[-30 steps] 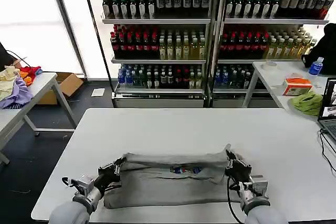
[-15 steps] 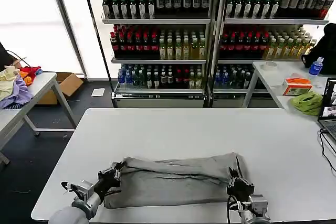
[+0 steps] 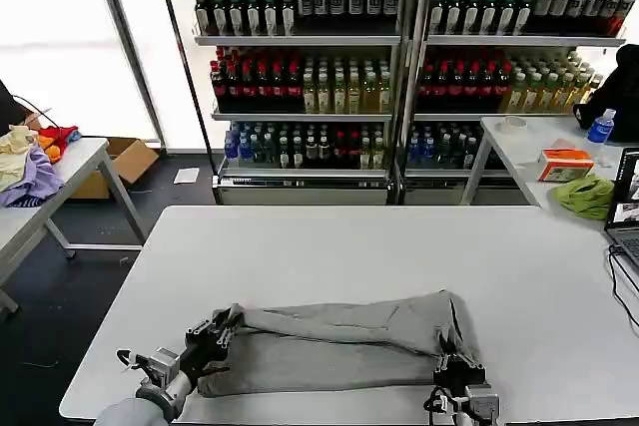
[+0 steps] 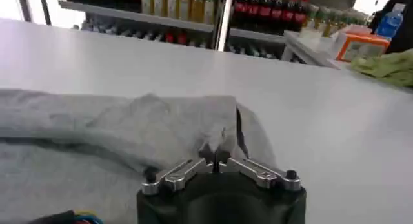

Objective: Fold and organize the clothes.

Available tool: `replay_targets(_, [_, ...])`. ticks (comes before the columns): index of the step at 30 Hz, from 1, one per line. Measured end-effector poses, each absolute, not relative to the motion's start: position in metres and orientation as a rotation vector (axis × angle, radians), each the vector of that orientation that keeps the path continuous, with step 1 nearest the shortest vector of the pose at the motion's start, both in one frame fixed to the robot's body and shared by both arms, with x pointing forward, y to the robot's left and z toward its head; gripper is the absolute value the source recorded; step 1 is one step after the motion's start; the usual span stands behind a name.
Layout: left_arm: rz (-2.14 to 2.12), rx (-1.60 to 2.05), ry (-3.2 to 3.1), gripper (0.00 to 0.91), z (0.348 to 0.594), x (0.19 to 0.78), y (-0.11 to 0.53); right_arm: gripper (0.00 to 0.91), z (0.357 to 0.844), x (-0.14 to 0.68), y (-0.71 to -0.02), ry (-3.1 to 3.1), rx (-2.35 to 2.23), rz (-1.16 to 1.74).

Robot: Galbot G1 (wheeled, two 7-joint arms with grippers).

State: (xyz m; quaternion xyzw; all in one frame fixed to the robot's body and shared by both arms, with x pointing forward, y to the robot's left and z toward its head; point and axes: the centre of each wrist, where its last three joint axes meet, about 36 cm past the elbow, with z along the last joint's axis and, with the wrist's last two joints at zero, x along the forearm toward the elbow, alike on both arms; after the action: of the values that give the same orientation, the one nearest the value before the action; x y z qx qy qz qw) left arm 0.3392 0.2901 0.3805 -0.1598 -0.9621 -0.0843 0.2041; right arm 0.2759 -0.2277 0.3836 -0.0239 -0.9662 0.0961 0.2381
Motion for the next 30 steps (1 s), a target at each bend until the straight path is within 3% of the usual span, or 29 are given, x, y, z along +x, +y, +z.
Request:
replay_targets(1, [-0.239, -0.443, -2.683, 0.725, 0.381, 0.339, 0.29, 0.877, 0.383, 0.275, -0.227, -2.646, -0.069, 0.271])
replay_targets(2, [-0.239, -0.442, -2.683, 0.756, 0.382, 0.339, 0.29, 0.907, 0.383, 0.275, -0.227, -2.645, -0.073, 0.275])
replay_targets(4, [-0.242, -0.437, -2.683, 0.907, 0.383, 0.339, 0.289, 0.907, 0.383, 0.275, -0.227, -2.645, -0.079, 0.283])
replay_targets(19, [-0.185, -0.299, -2.735, 0.907, 0.408, 0.334, 0.283, 0.907, 0.424, 0.279, -0.229, -2.74, -0.087, 0.236])
replay_targets(30, [0.007, -0.166, -2.693, 0.907, 0.395, 0.322, 0.271, 0.907, 0.447, 0.287, -0.236, -2.803, -0.089, 0.215])
